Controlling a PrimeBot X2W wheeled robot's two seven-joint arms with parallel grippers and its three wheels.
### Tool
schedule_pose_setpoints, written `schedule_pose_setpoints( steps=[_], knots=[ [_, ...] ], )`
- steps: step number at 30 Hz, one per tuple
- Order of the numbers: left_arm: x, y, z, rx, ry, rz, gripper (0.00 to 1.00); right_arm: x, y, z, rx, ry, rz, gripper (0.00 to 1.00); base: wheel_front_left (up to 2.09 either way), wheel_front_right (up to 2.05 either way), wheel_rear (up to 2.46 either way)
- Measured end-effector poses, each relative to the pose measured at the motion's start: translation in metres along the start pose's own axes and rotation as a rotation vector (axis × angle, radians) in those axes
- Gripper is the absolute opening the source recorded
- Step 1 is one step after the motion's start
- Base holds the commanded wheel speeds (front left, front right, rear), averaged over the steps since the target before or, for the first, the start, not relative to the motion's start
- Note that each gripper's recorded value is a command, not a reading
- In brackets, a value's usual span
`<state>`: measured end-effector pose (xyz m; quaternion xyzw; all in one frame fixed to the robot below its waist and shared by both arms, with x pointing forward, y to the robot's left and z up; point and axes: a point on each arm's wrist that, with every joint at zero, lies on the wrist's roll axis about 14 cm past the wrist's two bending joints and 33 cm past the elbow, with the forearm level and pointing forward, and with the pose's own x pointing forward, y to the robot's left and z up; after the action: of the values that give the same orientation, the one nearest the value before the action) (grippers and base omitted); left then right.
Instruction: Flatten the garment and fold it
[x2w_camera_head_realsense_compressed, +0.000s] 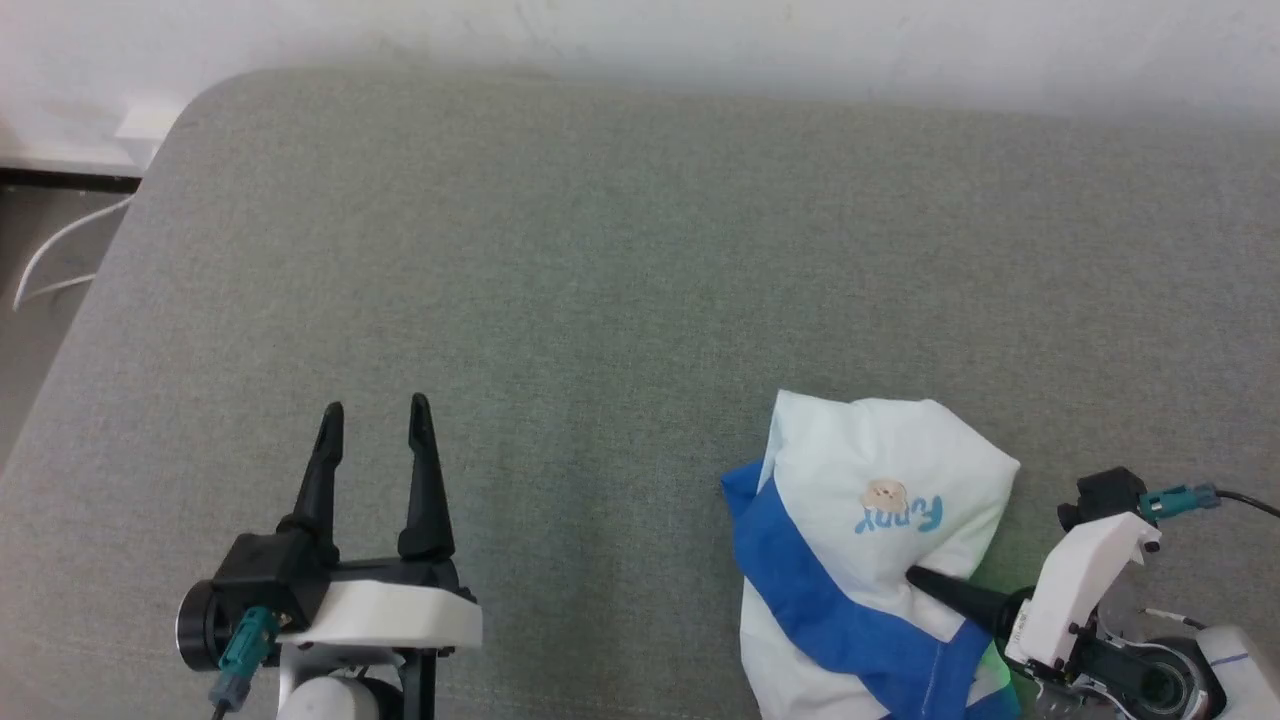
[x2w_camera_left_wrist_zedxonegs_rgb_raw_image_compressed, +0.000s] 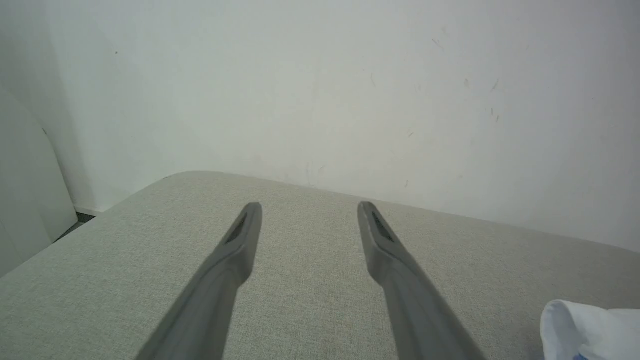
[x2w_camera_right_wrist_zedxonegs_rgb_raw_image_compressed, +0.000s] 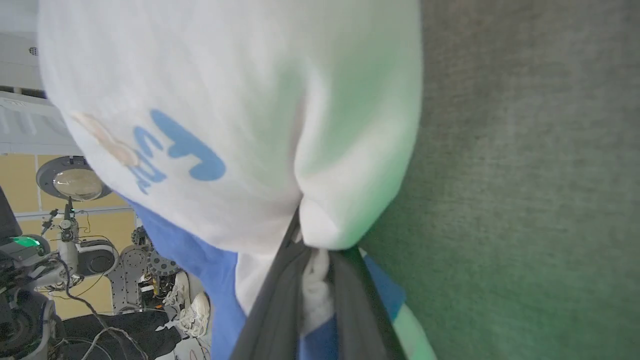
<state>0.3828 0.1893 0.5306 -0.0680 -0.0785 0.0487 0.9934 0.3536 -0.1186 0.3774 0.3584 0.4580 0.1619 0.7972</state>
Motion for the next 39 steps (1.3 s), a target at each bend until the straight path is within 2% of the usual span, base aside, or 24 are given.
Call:
schedule_pose_setpoints(
  steps=[3, 6, 11, 17, 21, 30, 39],
  knots=[
    [-0.002, -0.004, 0.004, -0.004, -0.010, -0.017, 1.00, -0.007, 0.011, 0.008, -0.062, -0.042, 0.019, 0.00, 0.00, 0.00, 0.00],
    [-0.002, -0.010, 0.009, -0.007, -0.025, -0.037, 1.00, -0.017, 0.012, 0.020, -0.192, -0.084, -0.018, 0.00, 0.00, 0.00, 0.00],
    [-0.001, -0.026, 0.009, -0.017, -0.026, -0.086, 1.00, -0.040, -0.006, 0.043, -0.419, -0.139, -0.170, 0.00, 0.00, 0.00, 0.00],
    [0.008, -0.060, 0.007, -0.041, -0.028, -0.179, 1.00, -0.072, -0.039, 0.067, -0.555, -0.142, -0.377, 0.00, 0.00, 0.00, 0.00],
    [0.021, -0.094, 0.005, -0.056, -0.037, -0.268, 1.00, -0.102, -0.066, 0.084, -0.564, -0.161, -0.510, 0.00, 0.00, 0.00, 0.00],
    [0.063, -0.180, -0.012, -0.083, -0.066, -0.497, 1.00, -0.171, -0.140, 0.122, -0.424, -0.306, -0.753, 0.00, 0.00, 0.00, 0.00],
    [0.095, -0.230, -0.066, -0.138, -0.015, -0.612, 1.00, -0.212, -0.192, 0.165, -0.327, -0.479, -0.929, 0.00, 0.00, 0.00, 0.00]
  ],
)
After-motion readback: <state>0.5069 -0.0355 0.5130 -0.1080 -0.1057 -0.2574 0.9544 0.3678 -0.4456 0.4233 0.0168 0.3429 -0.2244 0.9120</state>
